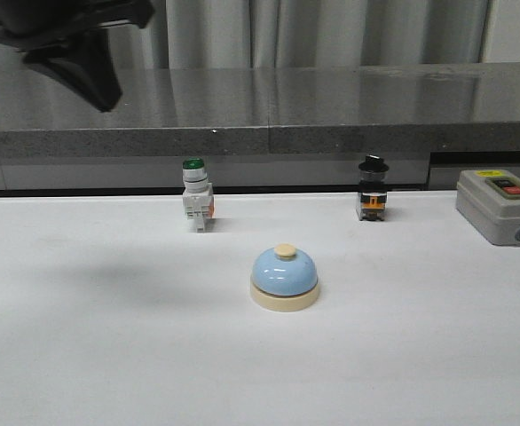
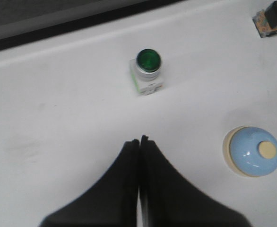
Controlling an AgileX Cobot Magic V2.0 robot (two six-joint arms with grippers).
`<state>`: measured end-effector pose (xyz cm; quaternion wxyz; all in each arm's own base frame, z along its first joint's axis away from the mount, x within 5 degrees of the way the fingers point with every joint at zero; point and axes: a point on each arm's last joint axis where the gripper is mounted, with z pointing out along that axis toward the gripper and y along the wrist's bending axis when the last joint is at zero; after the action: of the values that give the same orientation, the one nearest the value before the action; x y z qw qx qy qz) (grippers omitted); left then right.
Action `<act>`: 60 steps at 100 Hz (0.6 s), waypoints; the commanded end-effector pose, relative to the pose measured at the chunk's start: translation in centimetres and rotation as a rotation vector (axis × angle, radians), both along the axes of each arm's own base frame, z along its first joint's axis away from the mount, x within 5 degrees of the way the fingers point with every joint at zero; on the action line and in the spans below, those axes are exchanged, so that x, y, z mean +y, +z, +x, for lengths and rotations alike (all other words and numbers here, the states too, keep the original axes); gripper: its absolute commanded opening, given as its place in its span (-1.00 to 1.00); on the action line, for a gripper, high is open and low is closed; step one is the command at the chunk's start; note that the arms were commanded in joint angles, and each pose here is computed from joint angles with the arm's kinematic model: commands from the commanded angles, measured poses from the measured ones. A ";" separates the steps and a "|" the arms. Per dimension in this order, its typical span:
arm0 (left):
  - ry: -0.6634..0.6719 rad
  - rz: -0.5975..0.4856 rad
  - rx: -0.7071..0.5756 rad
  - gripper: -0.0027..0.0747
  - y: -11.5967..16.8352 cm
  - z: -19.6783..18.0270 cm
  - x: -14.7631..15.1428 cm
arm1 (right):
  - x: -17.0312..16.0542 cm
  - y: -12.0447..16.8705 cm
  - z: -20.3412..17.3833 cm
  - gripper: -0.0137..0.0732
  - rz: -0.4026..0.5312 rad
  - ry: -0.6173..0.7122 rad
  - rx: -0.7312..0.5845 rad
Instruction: Place and press bell with both arms
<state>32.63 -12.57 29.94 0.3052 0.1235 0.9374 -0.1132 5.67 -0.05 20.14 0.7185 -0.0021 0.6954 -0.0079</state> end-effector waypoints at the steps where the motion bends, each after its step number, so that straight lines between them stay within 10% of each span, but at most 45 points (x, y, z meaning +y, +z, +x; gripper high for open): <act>1: 0.072 -0.064 -0.131 -0.98 2.9 -1.5 2.2 | 0.0 1.3 -0.3 -0.82 -0.011 -0.002 -0.109; 60: 0.316 -0.081 -0.272 -0.98 3.1 -12.8 10.5 | 0.0 1.3 -0.3 -0.82 -0.011 -0.002 -0.109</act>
<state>21.38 -2.57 31.19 0.3869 -0.0072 0.9187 -0.0785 5.67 -0.05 20.14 0.7185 -0.0021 0.6954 -0.0079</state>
